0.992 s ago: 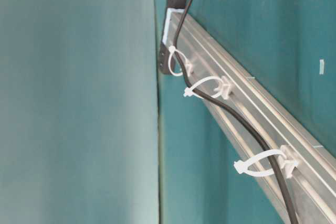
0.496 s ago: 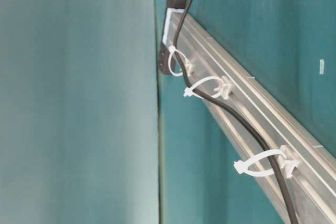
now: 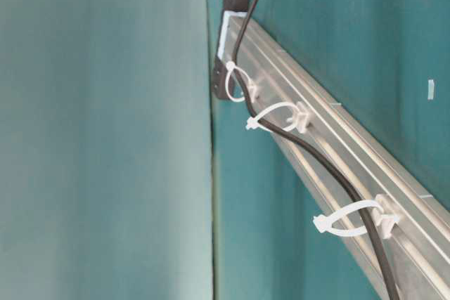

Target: Pass the USB cable through three rings with both arms.

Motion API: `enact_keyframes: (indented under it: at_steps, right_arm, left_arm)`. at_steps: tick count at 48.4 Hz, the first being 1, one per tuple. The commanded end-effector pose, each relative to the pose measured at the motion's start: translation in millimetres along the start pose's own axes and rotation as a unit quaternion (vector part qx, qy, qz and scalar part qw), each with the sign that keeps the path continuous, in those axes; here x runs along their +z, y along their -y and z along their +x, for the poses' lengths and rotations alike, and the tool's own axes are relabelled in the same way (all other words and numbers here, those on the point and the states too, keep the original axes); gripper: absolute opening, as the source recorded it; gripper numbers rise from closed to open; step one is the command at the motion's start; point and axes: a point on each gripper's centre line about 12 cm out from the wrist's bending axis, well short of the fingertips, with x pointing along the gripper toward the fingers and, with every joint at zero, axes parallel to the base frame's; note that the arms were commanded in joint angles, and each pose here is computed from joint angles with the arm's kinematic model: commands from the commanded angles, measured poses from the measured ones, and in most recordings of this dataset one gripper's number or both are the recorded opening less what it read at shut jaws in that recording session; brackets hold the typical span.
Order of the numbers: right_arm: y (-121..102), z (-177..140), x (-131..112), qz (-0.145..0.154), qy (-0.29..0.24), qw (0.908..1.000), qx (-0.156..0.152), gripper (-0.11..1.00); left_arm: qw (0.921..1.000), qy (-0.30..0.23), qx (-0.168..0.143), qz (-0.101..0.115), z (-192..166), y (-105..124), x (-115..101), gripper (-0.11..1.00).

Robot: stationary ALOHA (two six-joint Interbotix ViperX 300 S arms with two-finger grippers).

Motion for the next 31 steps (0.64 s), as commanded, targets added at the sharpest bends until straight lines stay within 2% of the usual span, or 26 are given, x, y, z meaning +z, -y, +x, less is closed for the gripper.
enact_keyframes:
  at_steps: [1, 31]
  right_arm:
    - [0.2, 0.9, 1.7, -0.001, 0.002, 1.0000, -0.001, 0.81]
    - [1.2, 0.7, -2.8, -0.002, -0.005, 1.0000, -0.003, 0.81]
  left_arm:
    - [1.0000, 0.004, 0.001, 0.001, 1.4, -0.4, 4.2, 0.59]
    - [1.0000, -0.002, 0.002, 0.000, 2.2, -0.5, 0.8, 0.59]
